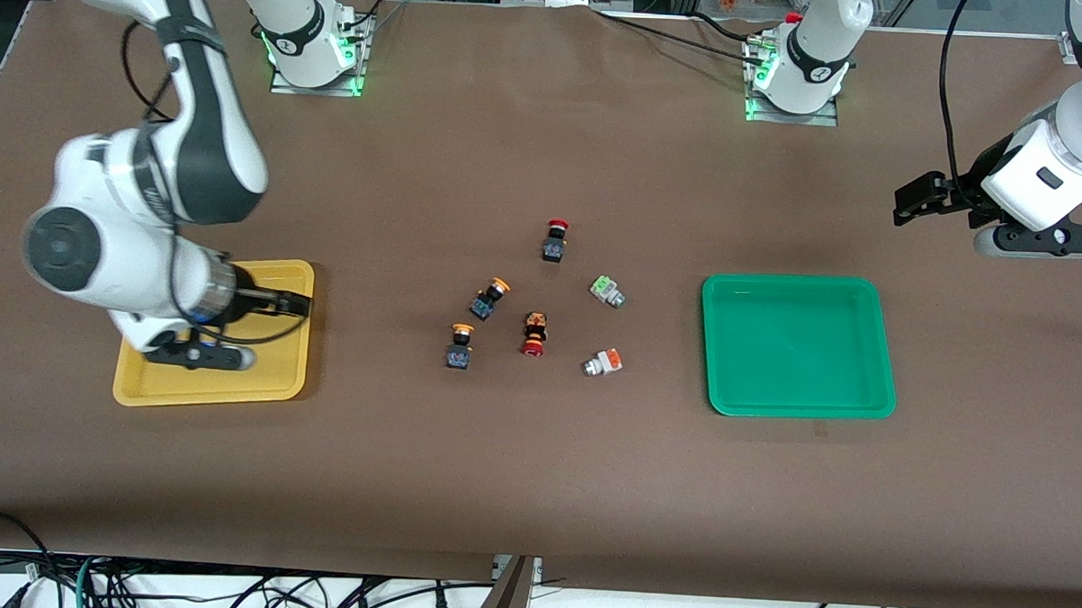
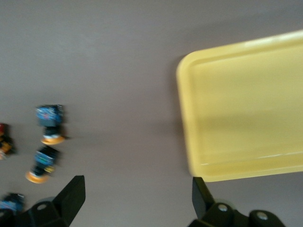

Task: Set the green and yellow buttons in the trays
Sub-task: 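Reach the right gripper down to a blue-based orange-rimmed button, then grasp the blue-based button with the right gripper and lift it, then place the blue button in the yellow tray while the left gripper advances, then grasp the green button with the left gripper while the right gripper returns, then drop the green button in the green tray while the right gripper drops another, then grasp the orange-white button with the left gripper while the right gripper withdraws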

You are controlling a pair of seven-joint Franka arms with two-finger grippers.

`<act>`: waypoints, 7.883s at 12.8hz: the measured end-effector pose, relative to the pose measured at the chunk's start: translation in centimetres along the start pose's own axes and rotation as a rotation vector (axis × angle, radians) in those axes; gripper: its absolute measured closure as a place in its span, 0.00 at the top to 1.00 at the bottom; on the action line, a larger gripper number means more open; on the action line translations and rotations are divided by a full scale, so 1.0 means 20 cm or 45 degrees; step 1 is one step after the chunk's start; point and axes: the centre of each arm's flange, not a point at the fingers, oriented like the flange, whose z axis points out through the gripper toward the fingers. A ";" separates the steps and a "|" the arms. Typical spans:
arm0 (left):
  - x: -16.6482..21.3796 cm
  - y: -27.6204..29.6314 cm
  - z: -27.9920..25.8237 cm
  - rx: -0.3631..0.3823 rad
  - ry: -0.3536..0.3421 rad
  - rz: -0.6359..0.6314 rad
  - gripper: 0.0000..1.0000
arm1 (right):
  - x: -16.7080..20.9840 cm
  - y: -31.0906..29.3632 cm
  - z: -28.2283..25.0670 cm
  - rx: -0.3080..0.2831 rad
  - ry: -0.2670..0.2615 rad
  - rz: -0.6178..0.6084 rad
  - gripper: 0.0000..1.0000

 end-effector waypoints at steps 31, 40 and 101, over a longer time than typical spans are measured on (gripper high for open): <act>0.14 0.01 0.27 -0.090 -0.144 -0.047 1.00 | -0.05 -0.20 0.43 -0.227 -0.074 0.169 0.43; 0.29 1.09 1.06 -0.190 -0.094 -0.365 1.00 | 0.33 1.20 0.59 -0.256 -0.197 -0.113 0.43; 0.44 1.54 1.75 -0.217 0.386 0.967 1.00 | 0.23 0.76 0.13 -0.100 -0.132 -0.287 1.00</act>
